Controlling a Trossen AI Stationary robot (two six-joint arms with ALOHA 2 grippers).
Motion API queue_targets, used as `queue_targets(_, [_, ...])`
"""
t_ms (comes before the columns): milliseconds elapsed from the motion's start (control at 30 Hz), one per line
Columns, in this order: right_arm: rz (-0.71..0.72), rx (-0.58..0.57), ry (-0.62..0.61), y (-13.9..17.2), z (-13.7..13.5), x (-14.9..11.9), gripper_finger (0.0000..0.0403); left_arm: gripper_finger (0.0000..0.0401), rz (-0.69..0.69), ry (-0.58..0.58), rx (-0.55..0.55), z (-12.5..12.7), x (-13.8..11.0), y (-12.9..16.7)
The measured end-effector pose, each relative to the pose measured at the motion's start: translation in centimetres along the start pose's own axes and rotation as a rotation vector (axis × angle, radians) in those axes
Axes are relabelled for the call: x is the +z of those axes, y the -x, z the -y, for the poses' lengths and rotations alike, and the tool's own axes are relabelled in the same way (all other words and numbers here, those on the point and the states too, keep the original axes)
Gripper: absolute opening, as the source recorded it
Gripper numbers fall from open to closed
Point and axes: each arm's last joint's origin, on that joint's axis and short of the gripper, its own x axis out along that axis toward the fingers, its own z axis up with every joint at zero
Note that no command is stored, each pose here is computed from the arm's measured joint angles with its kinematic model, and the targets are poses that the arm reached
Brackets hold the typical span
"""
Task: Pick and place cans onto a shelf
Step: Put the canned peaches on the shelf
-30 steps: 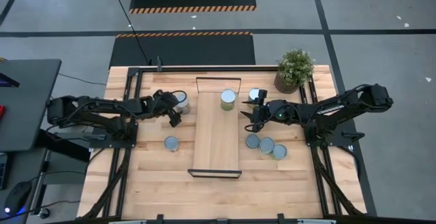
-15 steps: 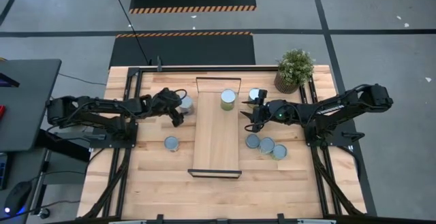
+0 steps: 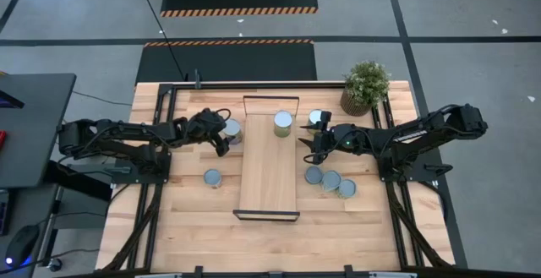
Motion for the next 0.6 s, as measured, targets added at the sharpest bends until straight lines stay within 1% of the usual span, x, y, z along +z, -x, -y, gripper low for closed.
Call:
queue_targets(167, [0.000, 0.000, 0.000, 0.0, 0.0, 0.0, 0.0201, 0.0314, 0.004, -0.002, 0.004, -0.1, 0.0, 0.0])
queue_targets(300, [-0.001, 0.000, 0.000, 0.0, 0.0, 0.0, 0.0201, 0.0310, 0.016, 0.000, 0.004, -0.1, 0.2, 0.2])
queue_targets(400, [-0.002, 0.001, 0.000, 0.0, 0.0, 0.0, 0.0201, 0.0311, 0.029, -0.008, 0.005, -0.2, 1.2, 0.9])
queue_targets(500, [-0.009, 0.004, 0.002, 0.0, -0.1, -0.1, 0.0201, 0.0310, 0.044, -0.020, 0.012, -0.4, 2.8, 1.9])
queue_targets(600, [-0.009, 0.004, 0.002, 0.0, 0.0, -0.1, 0.0201, 0.0310, 0.017, -0.027, 0.012, -0.5, 4.2, 2.9])
